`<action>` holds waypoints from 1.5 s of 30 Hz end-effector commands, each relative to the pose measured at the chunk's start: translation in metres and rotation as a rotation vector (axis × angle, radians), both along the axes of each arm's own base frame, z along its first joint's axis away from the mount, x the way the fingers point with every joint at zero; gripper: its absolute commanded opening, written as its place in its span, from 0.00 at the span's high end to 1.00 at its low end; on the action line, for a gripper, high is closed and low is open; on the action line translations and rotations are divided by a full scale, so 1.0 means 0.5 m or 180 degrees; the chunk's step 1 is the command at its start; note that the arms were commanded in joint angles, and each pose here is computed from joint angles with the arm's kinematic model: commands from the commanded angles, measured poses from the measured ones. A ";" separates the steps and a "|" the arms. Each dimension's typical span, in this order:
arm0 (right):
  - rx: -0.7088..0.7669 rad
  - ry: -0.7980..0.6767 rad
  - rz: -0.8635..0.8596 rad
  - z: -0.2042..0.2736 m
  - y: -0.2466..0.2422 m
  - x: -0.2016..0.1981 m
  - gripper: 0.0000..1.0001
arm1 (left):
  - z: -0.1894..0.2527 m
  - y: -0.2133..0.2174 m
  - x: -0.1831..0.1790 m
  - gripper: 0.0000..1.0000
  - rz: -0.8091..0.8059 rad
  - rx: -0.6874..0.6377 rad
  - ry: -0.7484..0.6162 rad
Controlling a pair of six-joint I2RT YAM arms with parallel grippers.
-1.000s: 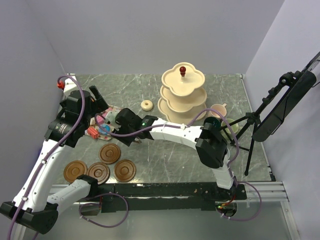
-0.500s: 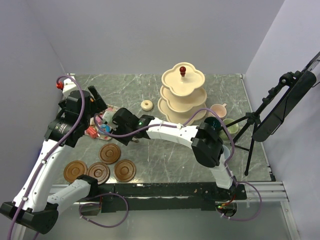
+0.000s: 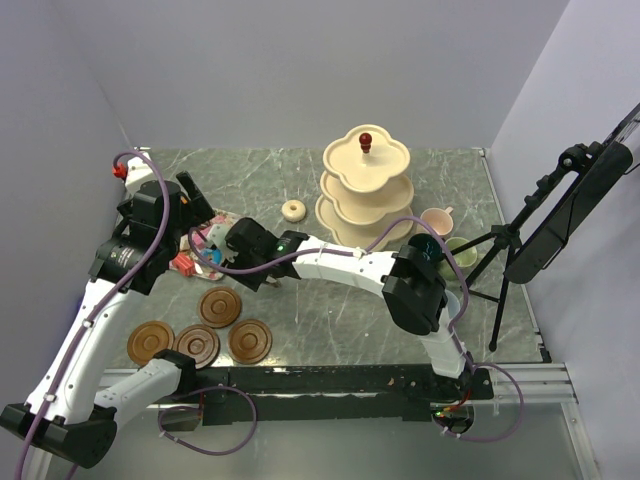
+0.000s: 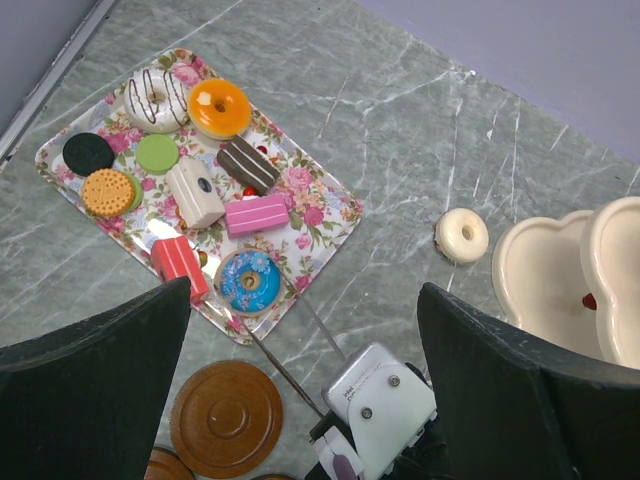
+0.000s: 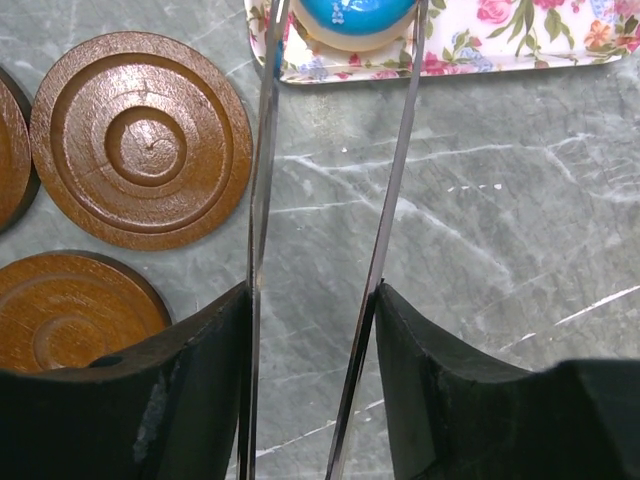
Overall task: Serve the afternoon tea
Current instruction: Pick up the desert from the tray, then place the desert on the desert table.
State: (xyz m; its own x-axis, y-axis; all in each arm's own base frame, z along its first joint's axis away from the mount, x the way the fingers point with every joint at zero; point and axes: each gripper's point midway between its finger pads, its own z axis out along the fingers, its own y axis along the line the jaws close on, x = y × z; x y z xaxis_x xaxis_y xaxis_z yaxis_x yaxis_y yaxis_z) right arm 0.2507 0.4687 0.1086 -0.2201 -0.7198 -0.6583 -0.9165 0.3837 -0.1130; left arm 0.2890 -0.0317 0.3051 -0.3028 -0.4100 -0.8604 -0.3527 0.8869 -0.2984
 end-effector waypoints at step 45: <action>-0.0188 -0.0541 -0.2606 0.049 -0.461 0.105 0.61 | 0.051 -0.012 -0.002 0.00 -0.0085 -0.0127 -0.0279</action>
State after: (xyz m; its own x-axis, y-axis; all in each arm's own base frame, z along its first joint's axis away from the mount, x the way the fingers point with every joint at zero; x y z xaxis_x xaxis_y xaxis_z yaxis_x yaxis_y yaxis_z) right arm 0.2899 0.2613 0.1055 -0.6028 -0.5025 -0.6197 -0.4527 0.8550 -0.2530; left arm 0.2859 -0.0340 0.3111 -0.2895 -0.4166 -0.8618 -0.3337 0.8878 -0.3170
